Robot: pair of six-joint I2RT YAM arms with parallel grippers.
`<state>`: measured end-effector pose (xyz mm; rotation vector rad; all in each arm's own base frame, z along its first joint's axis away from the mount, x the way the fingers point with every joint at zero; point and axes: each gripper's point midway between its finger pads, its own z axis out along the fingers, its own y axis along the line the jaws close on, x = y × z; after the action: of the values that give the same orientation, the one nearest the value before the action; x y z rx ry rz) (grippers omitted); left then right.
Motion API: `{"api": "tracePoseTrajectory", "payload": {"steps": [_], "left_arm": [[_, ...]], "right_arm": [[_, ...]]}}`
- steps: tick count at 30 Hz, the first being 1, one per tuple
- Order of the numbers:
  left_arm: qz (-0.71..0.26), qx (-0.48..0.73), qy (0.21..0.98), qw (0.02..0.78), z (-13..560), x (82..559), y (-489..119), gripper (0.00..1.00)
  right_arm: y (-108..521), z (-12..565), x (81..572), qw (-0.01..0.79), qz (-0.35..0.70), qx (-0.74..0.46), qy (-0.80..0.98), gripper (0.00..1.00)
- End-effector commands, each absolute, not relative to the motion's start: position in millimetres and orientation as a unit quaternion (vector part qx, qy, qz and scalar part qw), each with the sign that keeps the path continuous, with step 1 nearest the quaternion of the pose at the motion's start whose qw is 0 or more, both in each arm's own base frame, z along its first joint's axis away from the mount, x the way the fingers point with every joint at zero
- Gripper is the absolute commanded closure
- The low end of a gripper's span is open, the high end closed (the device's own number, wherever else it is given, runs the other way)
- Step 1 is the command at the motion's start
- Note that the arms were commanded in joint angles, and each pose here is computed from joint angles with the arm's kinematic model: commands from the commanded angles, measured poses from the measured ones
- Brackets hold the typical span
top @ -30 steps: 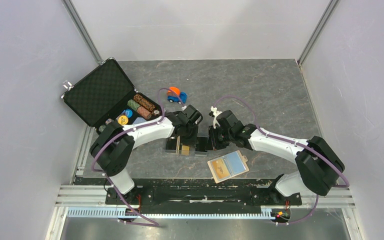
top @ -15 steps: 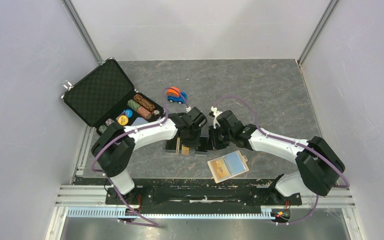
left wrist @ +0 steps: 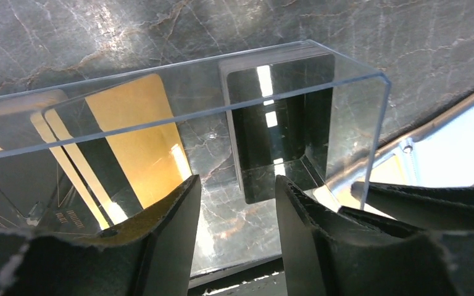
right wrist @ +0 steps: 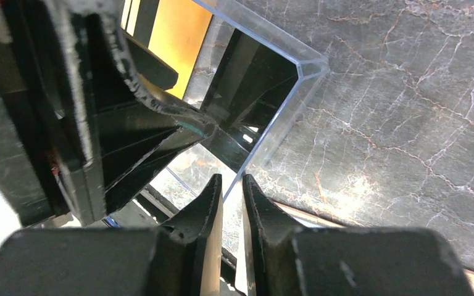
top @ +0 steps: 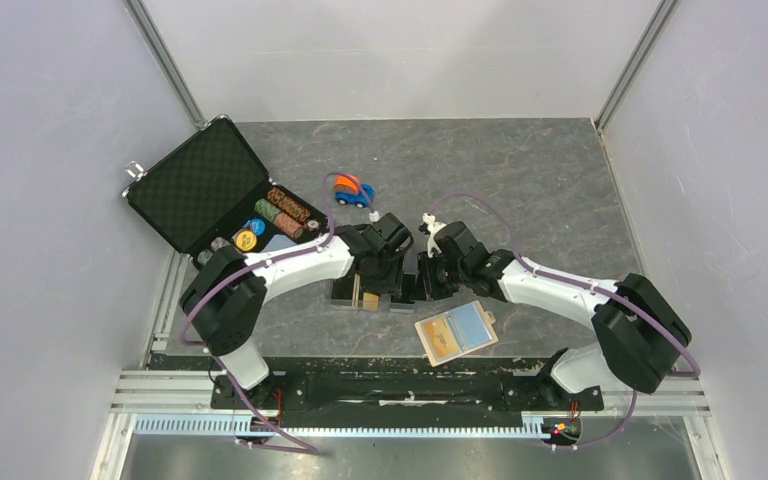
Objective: Put the credit cards into the card holder
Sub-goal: Pick up the credit card from the storage box.
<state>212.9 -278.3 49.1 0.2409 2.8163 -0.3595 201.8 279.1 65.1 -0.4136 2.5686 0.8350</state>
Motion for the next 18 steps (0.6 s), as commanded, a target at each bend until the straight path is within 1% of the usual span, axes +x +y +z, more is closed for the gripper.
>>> {"api": "tracePoseTrajectory", "payload": {"steps": [1,4,6,10,12,14,18], "left_arm": [[-0.103,0.091,0.979,0.150,45,220,-277,0.47],[-0.120,0.095,0.978,0.141,39,218,-285,0.54],[-0.130,0.096,0.977,0.141,38,218,-290,0.60],[-0.137,0.095,0.975,0.147,42,220,-292,0.83],[-0.141,0.096,0.974,0.151,46,220,-294,0.91],[-0.158,0.100,0.971,0.148,52,217,-299,0.93],[-0.166,0.100,0.969,0.154,59,217,-301,0.95]], "right_arm": [[274,56,191,0.188,0.295,-0.161,0.923,0.84],[274,56,190,0.189,0.295,-0.161,0.923,0.84],[274,55,190,0.188,0.294,-0.161,0.923,0.84],[273,55,190,0.187,0.294,-0.161,0.923,0.84],[273,55,189,0.187,0.294,-0.161,0.923,0.84],[273,55,189,0.187,0.294,-0.161,0.923,0.84],[273,55,190,0.187,0.294,-0.161,0.923,0.84]]}}
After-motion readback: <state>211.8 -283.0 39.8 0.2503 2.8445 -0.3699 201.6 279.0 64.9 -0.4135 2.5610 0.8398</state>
